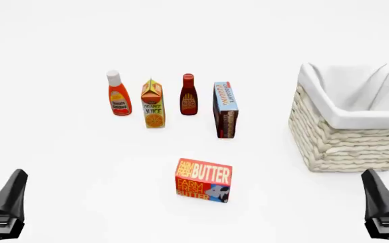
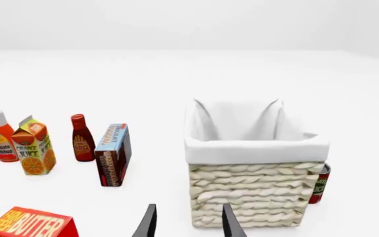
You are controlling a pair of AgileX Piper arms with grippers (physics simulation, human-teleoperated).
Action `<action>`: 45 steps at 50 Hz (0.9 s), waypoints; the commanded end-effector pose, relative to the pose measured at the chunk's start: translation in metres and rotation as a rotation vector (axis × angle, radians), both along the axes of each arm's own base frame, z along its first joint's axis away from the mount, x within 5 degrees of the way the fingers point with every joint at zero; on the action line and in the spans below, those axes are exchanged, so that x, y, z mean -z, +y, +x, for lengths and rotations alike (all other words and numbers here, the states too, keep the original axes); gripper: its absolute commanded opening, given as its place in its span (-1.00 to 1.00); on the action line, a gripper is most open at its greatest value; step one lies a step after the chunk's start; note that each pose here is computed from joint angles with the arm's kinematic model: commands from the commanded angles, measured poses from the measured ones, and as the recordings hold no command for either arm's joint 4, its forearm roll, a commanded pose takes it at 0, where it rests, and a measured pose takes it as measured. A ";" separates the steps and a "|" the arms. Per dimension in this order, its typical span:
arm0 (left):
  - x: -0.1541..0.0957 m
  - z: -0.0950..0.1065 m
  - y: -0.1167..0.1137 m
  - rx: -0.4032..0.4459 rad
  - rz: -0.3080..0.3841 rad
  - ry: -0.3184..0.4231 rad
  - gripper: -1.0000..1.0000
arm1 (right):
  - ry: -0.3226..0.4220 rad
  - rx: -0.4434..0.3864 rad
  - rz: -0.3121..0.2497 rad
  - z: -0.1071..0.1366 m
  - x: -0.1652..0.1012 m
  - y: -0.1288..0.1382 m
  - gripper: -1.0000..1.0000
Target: Pick the butter and place it in the basket.
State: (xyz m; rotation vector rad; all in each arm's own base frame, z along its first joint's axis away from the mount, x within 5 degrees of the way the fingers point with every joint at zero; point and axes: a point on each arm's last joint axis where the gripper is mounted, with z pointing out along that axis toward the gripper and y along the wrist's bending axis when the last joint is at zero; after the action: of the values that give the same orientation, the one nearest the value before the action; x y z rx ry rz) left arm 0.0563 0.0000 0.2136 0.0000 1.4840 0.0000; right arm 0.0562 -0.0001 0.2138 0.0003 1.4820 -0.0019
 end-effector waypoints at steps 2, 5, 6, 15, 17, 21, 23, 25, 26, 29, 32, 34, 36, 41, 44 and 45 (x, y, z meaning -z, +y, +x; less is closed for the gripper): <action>-0.001 0.000 0.000 0.000 0.000 0.001 1.00 | -0.005 0.012 -0.007 0.000 -0.001 -0.001 1.00; -0.001 0.000 0.000 0.000 0.000 0.001 1.00 | -0.007 0.011 -0.008 0.000 -0.001 -0.001 1.00; -0.001 0.000 0.000 0.000 0.000 0.001 1.00 | -0.010 0.011 -0.010 0.000 -0.001 -0.001 1.00; -0.001 0.000 0.000 0.000 0.000 0.001 1.00 | -0.046 -0.011 -0.028 -0.001 -0.007 0.001 1.00; -0.001 0.000 0.000 0.000 0.000 0.001 1.00 | -0.048 -0.021 -0.038 -0.002 -0.010 0.001 1.00; -0.001 0.000 0.000 0.000 0.000 0.001 1.00 | -0.074 0.002 -0.033 -0.005 -0.031 0.000 1.00; -0.001 0.000 0.000 0.000 0.000 0.001 1.00 | -0.088 -0.011 -0.025 -0.007 -0.037 0.001 1.00; -0.001 0.000 0.000 0.000 0.000 0.001 1.00 | -0.103 -0.021 -0.029 -0.009 -0.045 0.001 1.00; -0.001 0.000 0.000 0.000 0.000 0.001 1.00 | -0.114 -0.033 -0.029 -0.011 -0.051 0.002 1.00; -0.001 0.000 0.000 0.000 0.000 0.001 1.00 | -0.114 -0.050 -0.023 -0.010 -0.060 0.003 1.00; -0.001 0.000 0.000 0.000 0.000 0.001 1.00 | -0.103 -0.076 -0.017 -0.005 -0.066 0.004 1.00; -0.001 0.000 0.000 0.000 0.000 0.001 1.00 | -0.091 -0.093 -0.017 -0.001 -0.070 0.005 1.00; -0.001 0.000 0.000 0.000 0.000 0.001 1.00 | -0.073 -0.111 -0.017 0.005 -0.074 0.007 1.00; -0.001 0.000 0.000 0.000 0.000 0.001 1.00 | -0.043 -0.149 -0.027 0.014 -0.084 0.011 1.00; -0.001 0.000 0.000 0.000 0.000 0.001 1.00 | -0.023 -0.174 -0.039 0.021 -0.092 0.014 1.00; -0.001 0.000 0.000 0.000 0.000 0.001 1.00 | -0.018 -0.186 -0.043 0.024 -0.096 0.015 1.00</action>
State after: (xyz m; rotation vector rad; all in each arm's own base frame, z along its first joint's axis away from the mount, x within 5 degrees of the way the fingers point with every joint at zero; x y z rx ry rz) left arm 0.0566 0.0000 0.2144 0.0001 1.4847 0.0001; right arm 0.0629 0.0073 0.2860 -0.1051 1.4222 0.0700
